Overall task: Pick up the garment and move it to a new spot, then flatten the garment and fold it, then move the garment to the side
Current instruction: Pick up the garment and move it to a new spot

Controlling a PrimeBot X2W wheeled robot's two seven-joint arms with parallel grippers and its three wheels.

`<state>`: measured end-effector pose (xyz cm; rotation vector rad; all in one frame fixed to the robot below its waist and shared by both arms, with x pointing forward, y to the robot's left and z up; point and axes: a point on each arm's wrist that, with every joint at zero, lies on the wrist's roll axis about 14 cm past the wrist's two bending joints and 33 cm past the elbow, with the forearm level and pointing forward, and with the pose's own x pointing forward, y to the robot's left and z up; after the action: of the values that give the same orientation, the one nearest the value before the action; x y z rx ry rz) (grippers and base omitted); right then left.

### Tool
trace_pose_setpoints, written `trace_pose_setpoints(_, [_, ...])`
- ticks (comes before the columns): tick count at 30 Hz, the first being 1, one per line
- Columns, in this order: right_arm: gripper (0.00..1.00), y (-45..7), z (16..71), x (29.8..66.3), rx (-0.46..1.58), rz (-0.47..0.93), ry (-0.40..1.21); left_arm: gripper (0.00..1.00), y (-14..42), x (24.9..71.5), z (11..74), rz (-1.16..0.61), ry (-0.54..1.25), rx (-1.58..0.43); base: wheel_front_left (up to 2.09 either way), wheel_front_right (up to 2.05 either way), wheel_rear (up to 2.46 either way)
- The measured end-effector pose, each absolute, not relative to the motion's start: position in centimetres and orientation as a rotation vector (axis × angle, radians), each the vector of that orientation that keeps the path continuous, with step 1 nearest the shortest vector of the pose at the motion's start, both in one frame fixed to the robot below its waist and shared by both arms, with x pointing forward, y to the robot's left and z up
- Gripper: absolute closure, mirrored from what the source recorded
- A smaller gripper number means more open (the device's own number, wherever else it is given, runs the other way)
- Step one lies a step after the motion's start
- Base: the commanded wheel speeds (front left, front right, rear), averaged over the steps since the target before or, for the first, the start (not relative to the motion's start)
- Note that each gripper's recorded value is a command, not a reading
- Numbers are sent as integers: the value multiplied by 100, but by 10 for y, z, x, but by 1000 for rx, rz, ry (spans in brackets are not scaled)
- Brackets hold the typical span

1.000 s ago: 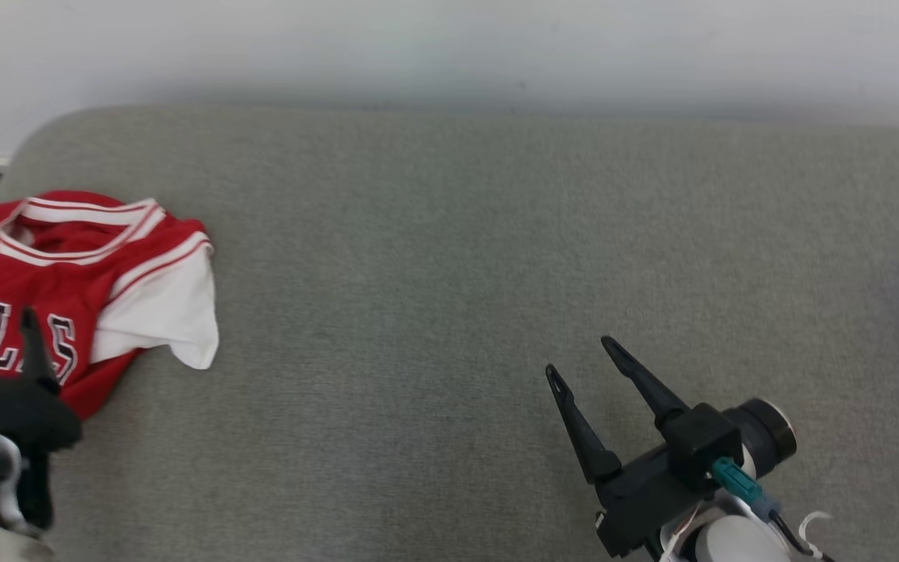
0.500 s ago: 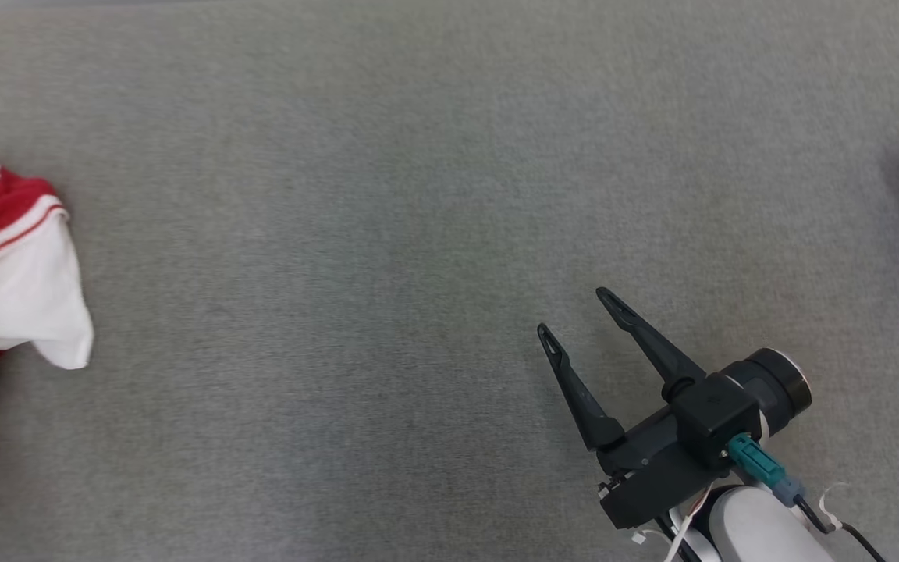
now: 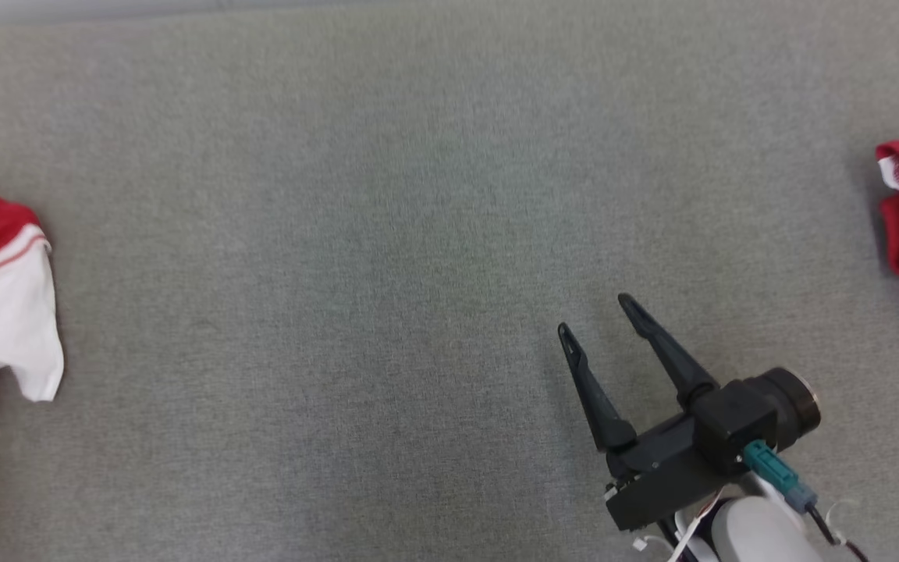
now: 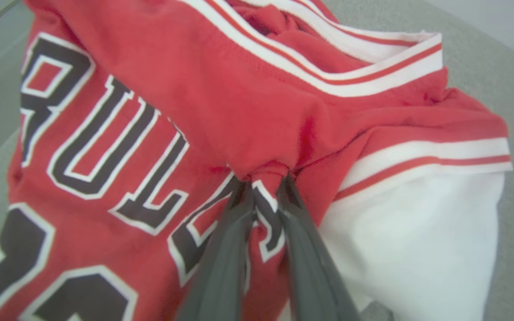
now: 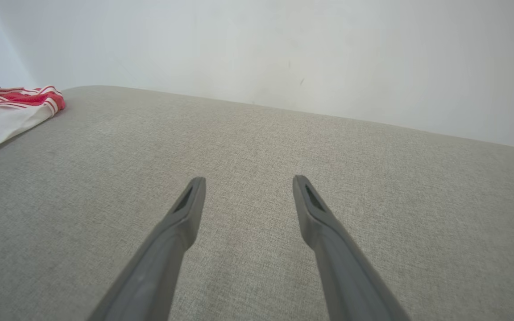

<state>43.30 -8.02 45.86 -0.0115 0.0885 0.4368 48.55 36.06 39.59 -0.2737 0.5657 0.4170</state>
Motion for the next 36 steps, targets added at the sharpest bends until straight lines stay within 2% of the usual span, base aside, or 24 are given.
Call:
trace_pose_setpoints(4, [0,-81,466,426,20,413,65,100,382,498,461,400,405,-176,0,0,0])
trace_pose_setpoints(5, [0,-81,466,426,20,413,65,100,382,498,461,400,405,-176,0,0,0])
trace_pose_setpoints(11, [0,-74,476,408,59,407,35,100,365,510,560,282,177,-94,0,0,0])
trace_pose_setpoints(17, [0,-74,495,390,73,395,-15,100,307,507,664,96,-50,6,0,0,0])
trace_pose_setpoints(22, [0,-83,514,376,70,364,-71,100,226,492,733,-110,-222,21,0,0,0])
trace_pose_setpoints(30, [0,-117,531,364,54,267,-130,100,76,470,759,-487,-317,-34,0,0,0])
trace_pose_setpoints(36, [0,-145,534,357,49,179,-143,100,-7,460,716,-688,-235,-84,0,0,0])
